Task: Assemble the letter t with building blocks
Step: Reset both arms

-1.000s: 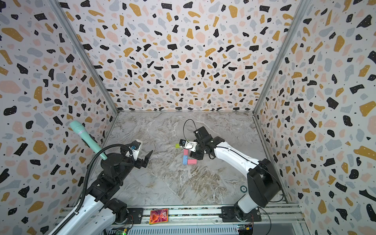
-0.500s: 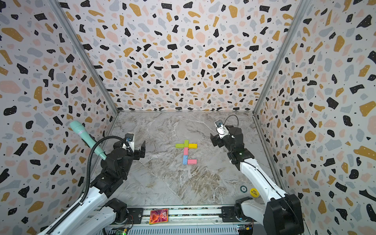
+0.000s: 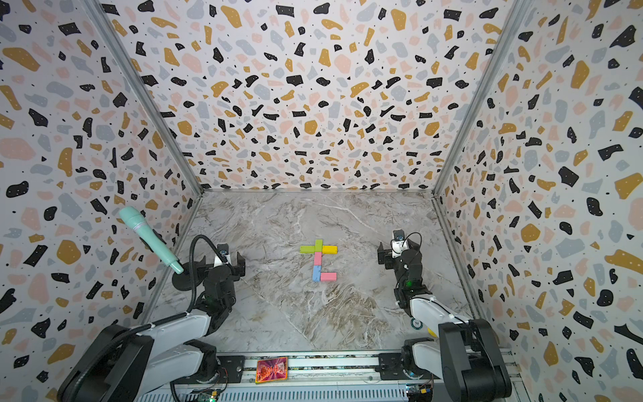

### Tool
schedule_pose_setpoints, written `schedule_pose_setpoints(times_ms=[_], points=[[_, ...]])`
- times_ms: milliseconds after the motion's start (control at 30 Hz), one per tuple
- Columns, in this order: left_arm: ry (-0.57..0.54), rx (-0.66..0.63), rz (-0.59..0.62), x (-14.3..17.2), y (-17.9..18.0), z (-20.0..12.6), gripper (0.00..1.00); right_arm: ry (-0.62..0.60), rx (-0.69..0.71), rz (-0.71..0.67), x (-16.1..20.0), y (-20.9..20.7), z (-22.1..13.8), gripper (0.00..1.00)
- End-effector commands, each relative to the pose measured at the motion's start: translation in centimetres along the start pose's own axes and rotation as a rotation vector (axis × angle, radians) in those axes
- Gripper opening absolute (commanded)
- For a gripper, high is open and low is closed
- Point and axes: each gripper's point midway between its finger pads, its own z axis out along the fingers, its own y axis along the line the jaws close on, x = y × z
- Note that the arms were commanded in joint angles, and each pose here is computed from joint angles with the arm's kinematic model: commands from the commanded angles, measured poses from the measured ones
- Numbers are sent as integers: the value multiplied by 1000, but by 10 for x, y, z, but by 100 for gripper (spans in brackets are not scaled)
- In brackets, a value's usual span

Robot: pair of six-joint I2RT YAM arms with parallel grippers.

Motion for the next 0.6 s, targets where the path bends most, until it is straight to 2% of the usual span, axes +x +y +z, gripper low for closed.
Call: schedule_pose_setpoints(times_ms=[0,133,267,400,500,533,567], points=[[-142,-27,-155,-28,8,2,99,-124,33,27,-18,-8,-5,99],[-133,-64,-185,-20,15,9,100,-121,31,24,-7,-8,-2,99],[-114,-30,-188,-18,12,15,99,-80,-10,30,-5,-4,10,99],[-112,-25,-192,-18,13,17,99,-134,-81,21,-4,9,8,99],[-110,-16,-192,-17,12,17,100,-156,-52,39,8,6,6,99],[-110,-12,-194,-17,12,18,99,-193,-42,46,0,3,5,99],[-109,-8,-197,-17,12,19,99,-148,-31,50,6,1,10,99]])
